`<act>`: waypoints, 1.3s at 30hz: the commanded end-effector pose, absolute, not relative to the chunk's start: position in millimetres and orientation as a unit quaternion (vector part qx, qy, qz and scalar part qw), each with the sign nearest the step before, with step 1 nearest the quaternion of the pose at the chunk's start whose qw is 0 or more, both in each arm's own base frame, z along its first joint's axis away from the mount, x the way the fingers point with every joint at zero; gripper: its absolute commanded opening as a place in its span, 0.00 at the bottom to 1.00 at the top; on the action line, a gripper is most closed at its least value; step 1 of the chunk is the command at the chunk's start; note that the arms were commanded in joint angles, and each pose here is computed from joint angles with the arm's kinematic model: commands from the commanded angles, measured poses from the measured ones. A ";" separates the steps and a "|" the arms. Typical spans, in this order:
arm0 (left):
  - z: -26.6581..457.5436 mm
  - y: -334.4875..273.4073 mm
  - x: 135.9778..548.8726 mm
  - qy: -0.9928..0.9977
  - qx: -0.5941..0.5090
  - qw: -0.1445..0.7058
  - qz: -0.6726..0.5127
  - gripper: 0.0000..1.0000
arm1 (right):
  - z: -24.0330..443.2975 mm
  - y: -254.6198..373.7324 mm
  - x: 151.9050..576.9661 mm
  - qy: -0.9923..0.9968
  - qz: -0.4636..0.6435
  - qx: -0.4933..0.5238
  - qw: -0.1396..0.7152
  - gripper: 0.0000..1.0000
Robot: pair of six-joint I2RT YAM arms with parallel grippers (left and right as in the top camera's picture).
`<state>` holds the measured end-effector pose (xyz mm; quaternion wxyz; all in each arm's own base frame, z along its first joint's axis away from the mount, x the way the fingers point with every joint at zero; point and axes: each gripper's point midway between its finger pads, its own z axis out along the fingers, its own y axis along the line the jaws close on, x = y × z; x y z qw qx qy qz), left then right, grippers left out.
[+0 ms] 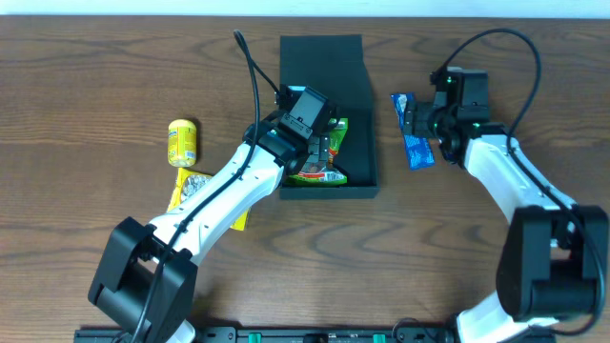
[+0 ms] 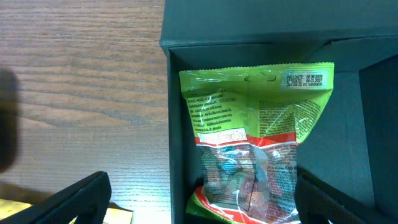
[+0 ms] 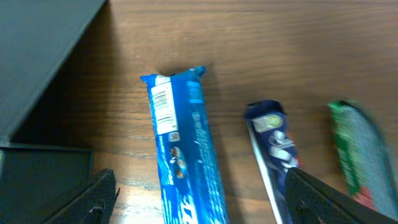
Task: Pack container
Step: 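Reach the right gripper to the blue wafer bar and grasp it, then place the blue bar into the box with the right gripper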
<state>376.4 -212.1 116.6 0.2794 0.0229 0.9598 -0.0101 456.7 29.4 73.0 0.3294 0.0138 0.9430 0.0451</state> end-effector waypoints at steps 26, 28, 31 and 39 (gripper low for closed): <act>128.6 -211.3 380.1 0.956 0.036 0.291 -0.013 0.95 | 5.3 44.5 458.0 0.963 0.042 -0.025 0.264 0.32; 129.7 -210.3 381.3 0.955 0.042 0.293 -0.009 0.95 | 14.7 45.8 461.3 0.963 0.046 -0.021 0.263 0.29; 135.9 -204.3 385.0 0.954 0.035 0.298 -0.010 0.95 | 38.3 47.3 467.7 0.963 0.047 -0.019 0.263 0.21; 193.3 -163.1 393.9 0.935 -0.019 0.352 -0.028 0.95 | 152.0 83.7 468.2 0.953 0.091 -0.024 0.287 0.01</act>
